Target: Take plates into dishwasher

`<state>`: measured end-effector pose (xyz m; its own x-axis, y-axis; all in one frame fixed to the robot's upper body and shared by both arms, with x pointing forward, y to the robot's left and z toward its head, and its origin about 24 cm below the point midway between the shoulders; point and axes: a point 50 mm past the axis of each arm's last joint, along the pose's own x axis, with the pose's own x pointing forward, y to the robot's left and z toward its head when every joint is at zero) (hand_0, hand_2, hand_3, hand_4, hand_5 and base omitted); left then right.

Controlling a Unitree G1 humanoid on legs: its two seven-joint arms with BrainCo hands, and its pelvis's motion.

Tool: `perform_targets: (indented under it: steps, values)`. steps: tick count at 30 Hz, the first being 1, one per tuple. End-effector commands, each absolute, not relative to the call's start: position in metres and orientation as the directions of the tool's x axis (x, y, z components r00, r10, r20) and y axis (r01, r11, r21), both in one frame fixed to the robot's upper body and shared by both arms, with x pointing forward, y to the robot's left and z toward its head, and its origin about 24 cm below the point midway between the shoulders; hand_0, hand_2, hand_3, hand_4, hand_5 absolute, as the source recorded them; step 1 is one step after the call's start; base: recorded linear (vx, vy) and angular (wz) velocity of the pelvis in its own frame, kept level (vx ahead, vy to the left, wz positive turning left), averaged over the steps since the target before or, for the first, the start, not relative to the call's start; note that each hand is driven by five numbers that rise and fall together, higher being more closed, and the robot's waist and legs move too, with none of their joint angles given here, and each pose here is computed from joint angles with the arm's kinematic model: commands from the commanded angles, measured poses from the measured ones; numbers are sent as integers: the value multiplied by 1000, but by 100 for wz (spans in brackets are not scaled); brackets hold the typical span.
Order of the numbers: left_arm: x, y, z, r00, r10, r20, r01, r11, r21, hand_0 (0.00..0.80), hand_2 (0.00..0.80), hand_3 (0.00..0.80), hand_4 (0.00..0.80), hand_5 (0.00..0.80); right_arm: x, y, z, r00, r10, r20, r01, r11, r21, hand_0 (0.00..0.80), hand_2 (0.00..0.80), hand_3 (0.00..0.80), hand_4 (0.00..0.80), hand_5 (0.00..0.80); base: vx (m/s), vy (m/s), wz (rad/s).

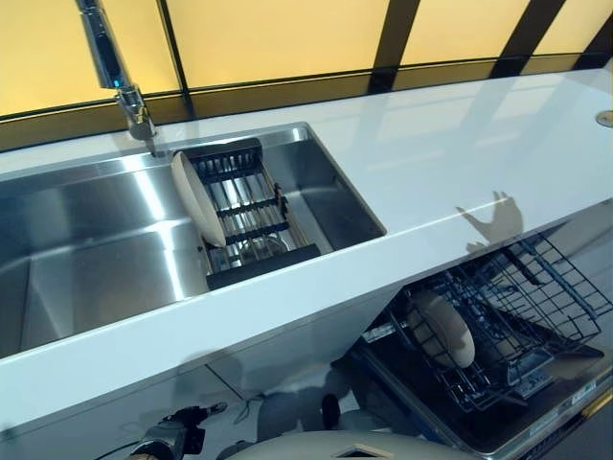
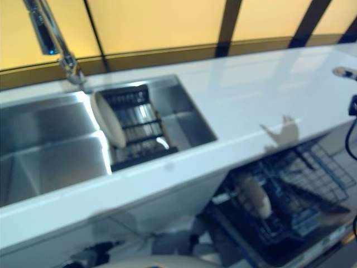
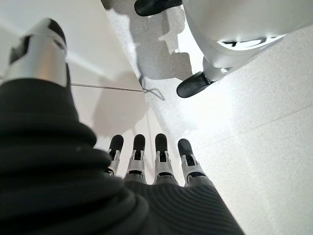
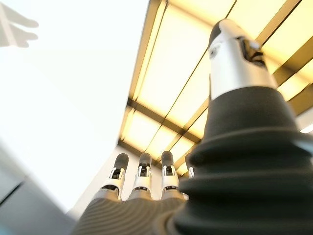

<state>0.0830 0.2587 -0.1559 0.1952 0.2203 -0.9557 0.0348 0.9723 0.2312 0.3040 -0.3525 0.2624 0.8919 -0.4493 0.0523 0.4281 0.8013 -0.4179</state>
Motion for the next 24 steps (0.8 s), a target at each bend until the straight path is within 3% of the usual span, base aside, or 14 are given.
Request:
perform_targets:
  steps: [1,14,24]
  values:
    - [90,265,-153,195,246,-949,22,967,255,0,0,0,0,0,319,-319,298,923,-337,186,383,853,-355,0,0,0,0,0,-10,11,9]
    - [95,258,-154,211,237,-948,48,966,252,0,0,0,0,0,356,-215,261,997,-19,72,42,941,-335,0,0,0,0,0,0,14,18]
    - [96,253,-155,222,227,-948,62,967,246,0,0,0,0,0,368,-173,239,995,96,-12,-95,946,-309,0,0,0,0,0,6,19,11]
